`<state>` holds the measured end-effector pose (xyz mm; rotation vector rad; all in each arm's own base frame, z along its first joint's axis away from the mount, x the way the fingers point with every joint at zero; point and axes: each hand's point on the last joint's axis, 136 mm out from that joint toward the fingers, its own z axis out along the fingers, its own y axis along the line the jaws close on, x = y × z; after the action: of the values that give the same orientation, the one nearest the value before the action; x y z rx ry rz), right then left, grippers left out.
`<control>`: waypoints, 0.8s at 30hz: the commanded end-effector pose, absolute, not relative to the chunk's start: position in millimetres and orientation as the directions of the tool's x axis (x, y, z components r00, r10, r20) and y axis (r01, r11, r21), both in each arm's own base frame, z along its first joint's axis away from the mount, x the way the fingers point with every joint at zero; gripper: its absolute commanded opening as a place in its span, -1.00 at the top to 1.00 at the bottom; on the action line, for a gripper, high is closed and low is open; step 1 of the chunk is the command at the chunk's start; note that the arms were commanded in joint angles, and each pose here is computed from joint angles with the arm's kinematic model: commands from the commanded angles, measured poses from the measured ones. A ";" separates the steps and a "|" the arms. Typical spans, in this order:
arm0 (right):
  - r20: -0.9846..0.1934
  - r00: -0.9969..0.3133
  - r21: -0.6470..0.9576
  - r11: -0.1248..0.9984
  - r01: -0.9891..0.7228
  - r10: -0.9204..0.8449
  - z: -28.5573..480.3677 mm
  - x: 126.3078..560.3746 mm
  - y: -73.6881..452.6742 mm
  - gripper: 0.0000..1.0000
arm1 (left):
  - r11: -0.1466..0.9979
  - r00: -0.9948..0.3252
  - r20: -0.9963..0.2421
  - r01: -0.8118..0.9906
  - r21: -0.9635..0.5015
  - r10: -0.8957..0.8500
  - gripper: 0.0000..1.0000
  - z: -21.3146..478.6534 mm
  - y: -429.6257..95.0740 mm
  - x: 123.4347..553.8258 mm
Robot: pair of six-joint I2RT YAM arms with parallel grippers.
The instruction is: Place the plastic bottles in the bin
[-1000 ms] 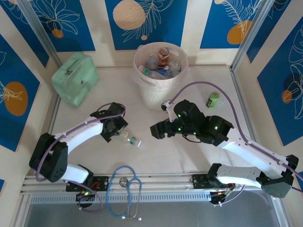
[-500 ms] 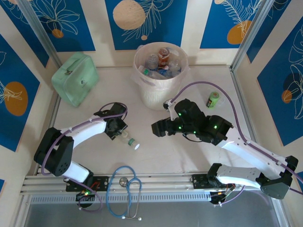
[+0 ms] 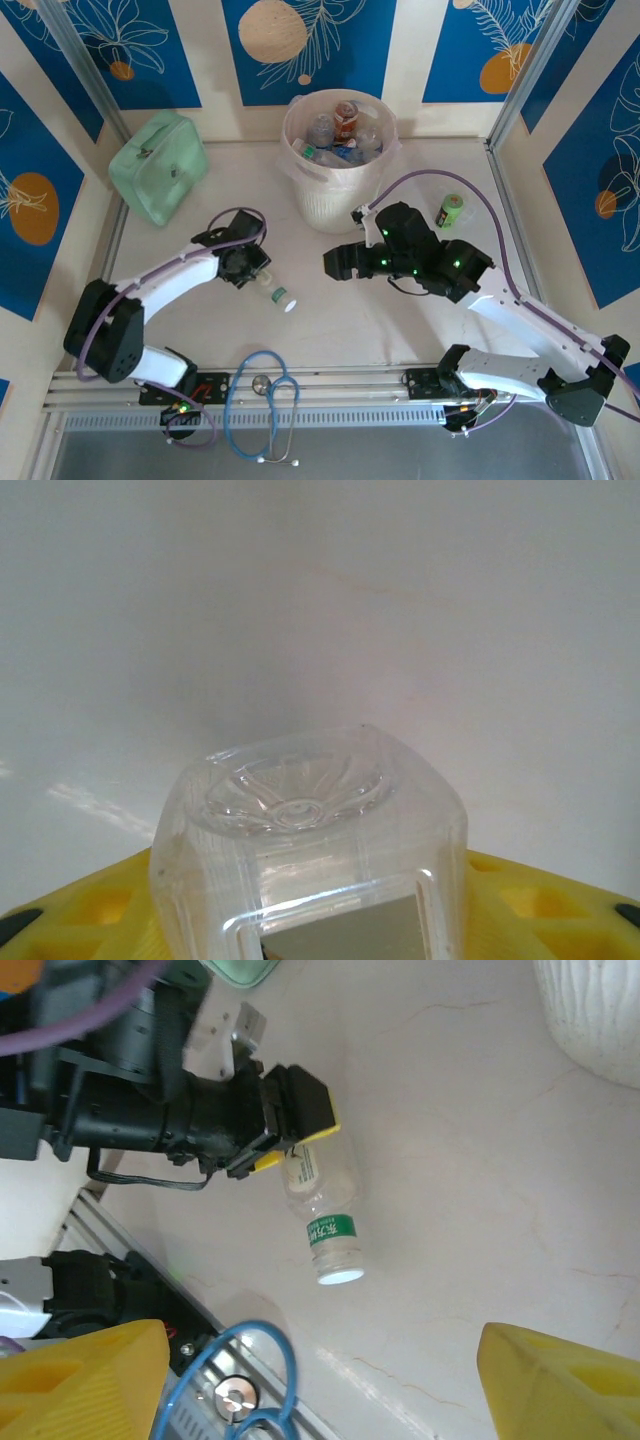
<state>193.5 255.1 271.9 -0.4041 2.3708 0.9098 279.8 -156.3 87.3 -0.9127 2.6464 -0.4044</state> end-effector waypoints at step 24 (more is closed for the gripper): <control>-0.460 -0.871 0.658 0.593 -0.465 -0.172 272.6 184.6 326.6 -0.51 | 0.504 -0.797 -0.287 -0.025 -0.863 -0.531 -0.02 294.6 -236.7 286.4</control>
<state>185.1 321.9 261.6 -0.5170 2.4943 1.1507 289.0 -226.4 259.3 -0.5238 2.3103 -1.1509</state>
